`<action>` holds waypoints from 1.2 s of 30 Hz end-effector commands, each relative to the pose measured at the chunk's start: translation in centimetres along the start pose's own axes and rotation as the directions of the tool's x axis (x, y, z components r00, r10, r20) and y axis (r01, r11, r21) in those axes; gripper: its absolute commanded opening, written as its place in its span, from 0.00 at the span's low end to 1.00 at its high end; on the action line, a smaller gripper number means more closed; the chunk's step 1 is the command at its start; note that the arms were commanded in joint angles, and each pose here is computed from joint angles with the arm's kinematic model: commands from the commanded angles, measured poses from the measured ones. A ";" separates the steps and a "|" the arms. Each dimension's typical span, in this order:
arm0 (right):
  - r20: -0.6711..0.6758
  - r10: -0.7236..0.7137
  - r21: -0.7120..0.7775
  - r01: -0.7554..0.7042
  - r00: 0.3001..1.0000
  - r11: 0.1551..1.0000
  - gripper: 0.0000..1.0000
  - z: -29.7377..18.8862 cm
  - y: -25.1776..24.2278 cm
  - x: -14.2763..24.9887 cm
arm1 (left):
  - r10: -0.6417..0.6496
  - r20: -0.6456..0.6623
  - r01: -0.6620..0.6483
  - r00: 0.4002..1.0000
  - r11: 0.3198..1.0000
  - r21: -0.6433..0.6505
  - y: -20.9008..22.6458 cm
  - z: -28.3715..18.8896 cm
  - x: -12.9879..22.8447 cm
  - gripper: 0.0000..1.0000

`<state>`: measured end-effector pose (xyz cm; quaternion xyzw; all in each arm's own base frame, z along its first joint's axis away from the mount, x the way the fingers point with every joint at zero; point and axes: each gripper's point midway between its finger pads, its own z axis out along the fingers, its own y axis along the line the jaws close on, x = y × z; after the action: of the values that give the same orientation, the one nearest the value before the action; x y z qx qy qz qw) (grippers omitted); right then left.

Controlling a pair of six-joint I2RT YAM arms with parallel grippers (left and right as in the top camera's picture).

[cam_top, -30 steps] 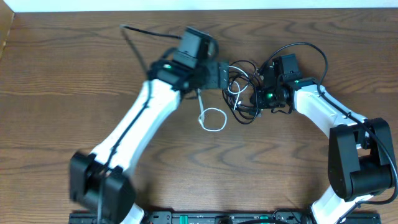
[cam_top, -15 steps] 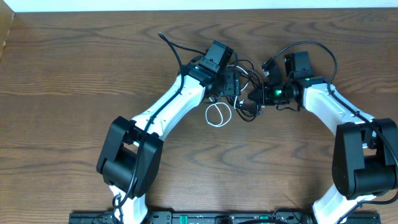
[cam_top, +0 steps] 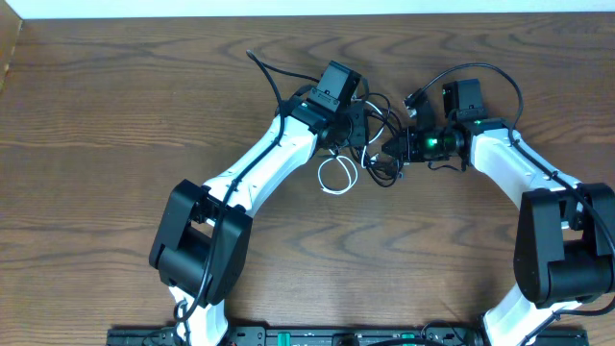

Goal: Untangle cables

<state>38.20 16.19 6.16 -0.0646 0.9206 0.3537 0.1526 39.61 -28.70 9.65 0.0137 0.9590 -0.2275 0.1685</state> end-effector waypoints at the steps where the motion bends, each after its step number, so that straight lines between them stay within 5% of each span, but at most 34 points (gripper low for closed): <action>1: 0.008 -0.019 -0.031 0.019 1.000 0.999 0.02 -0.3 0.5 -0.1 | 0.036 -0.017 -0.036 0.999 0.999 0.002 0.2 0.5 0.3 0.48; 26: 0.007 -0.018 -0.023 0.018 1.000 1.000 0.04 -0.3 0.4 -0.1 | 0.056 -0.026 -0.056 0.998 0.998 0.014 0.6 4.8 0.6 0.38; 36: 0.006 -0.014 0.000 0.014 1.000 1.000 0.04 -0.2 0.0 0.0 | 0.222 -0.085 -0.197 0.971 0.952 0.235 -2.8 4.2 2.2 0.38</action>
<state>38.31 16.18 6.18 -0.0654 0.9204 0.3529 0.1551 39.98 -32.27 6.93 0.0962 0.9392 -0.2888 0.1588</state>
